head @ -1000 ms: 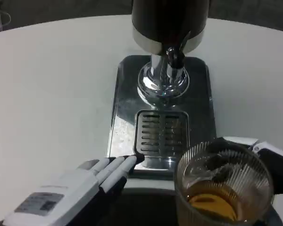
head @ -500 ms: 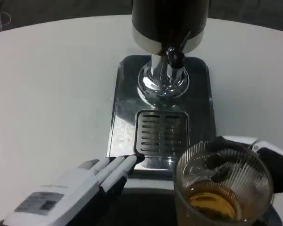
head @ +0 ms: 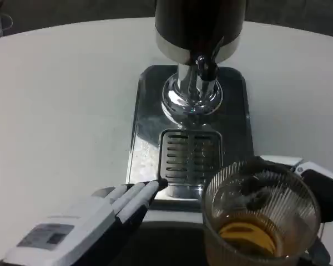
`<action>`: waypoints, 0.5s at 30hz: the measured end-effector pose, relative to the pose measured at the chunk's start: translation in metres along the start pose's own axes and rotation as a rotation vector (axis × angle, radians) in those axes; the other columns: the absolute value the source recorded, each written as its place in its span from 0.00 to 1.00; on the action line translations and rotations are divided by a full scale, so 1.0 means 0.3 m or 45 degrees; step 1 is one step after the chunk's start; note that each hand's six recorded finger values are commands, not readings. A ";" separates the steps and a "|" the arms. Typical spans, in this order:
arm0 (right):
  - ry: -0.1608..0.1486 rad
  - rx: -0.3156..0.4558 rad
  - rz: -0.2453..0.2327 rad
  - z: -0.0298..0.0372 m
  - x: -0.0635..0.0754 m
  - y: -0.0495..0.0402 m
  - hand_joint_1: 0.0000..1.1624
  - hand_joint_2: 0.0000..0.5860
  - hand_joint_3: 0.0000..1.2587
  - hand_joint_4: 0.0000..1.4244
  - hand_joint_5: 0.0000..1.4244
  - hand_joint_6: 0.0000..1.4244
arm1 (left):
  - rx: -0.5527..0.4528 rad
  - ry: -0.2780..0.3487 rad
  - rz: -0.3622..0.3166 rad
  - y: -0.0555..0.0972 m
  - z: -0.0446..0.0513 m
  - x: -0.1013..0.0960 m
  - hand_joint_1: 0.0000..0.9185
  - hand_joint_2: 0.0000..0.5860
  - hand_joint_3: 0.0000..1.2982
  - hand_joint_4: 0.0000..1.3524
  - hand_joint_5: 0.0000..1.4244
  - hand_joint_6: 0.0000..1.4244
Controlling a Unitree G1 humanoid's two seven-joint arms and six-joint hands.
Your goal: Grasp the cup under the faucet to collect the drink, then remove the cup.
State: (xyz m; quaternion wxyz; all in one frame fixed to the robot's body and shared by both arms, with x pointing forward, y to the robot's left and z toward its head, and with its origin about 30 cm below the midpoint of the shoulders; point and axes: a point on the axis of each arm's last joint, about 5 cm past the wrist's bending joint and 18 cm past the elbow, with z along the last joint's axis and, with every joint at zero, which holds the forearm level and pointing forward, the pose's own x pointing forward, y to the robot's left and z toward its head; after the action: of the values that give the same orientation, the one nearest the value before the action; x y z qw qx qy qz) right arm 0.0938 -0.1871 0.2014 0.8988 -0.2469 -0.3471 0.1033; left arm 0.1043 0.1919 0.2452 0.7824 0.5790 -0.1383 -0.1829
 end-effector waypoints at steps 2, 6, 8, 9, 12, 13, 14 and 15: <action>-0.007 0.001 0.002 0.000 0.003 0.000 0.75 0.40 0.81 0.86 0.99 1.00 | -0.004 0.006 -0.001 0.000 -0.001 0.000 0.00 0.06 0.00 0.00 0.00 0.00; -0.014 0.001 0.002 -0.001 0.006 0.000 0.75 0.40 0.81 0.86 0.99 1.00 | -0.005 0.014 -0.004 0.002 -0.002 0.001 0.00 0.06 0.00 0.00 0.00 0.00; -0.018 0.001 0.004 -0.001 0.008 0.000 0.75 0.40 0.81 0.86 0.99 1.00 | -0.007 0.020 -0.007 0.002 -0.003 0.001 0.00 0.06 0.00 0.00 0.00 0.00; -0.019 0.001 0.004 -0.001 0.009 0.000 0.75 0.40 0.81 0.86 0.99 1.00 | -0.007 0.020 -0.007 0.003 -0.004 0.001 0.00 0.06 0.00 0.00 0.00 0.00; -0.021 0.001 0.003 -0.002 0.012 0.000 0.75 0.40 0.81 0.86 0.99 1.00 | -0.008 0.024 -0.009 0.004 -0.004 0.002 0.00 0.06 0.00 0.00 0.00 0.00; -0.020 0.002 0.002 -0.002 0.013 -0.001 0.75 0.40 0.81 0.86 0.99 1.00 | -0.009 0.026 -0.009 0.004 -0.005 0.003 0.00 0.06 0.00 0.00 0.00 0.00; -0.019 0.002 0.002 -0.003 0.014 -0.001 0.75 0.40 0.81 0.86 0.99 1.00 | -0.011 0.028 -0.009 0.004 -0.005 0.003 0.00 0.06 0.00 0.00 0.00 0.00; -0.018 0.003 0.002 -0.003 0.014 -0.001 0.75 0.40 0.82 0.86 0.99 1.00 | -0.012 0.030 -0.009 0.005 -0.005 0.003 0.00 0.06 0.00 0.00 0.00 0.00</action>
State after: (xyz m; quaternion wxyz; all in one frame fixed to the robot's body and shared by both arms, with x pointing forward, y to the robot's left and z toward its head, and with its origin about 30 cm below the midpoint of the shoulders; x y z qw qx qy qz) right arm 0.0975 -0.1860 0.2034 0.8965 -0.2456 -0.3531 0.1061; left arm 0.1060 0.1932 0.2461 0.7859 0.5780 -0.1263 -0.1796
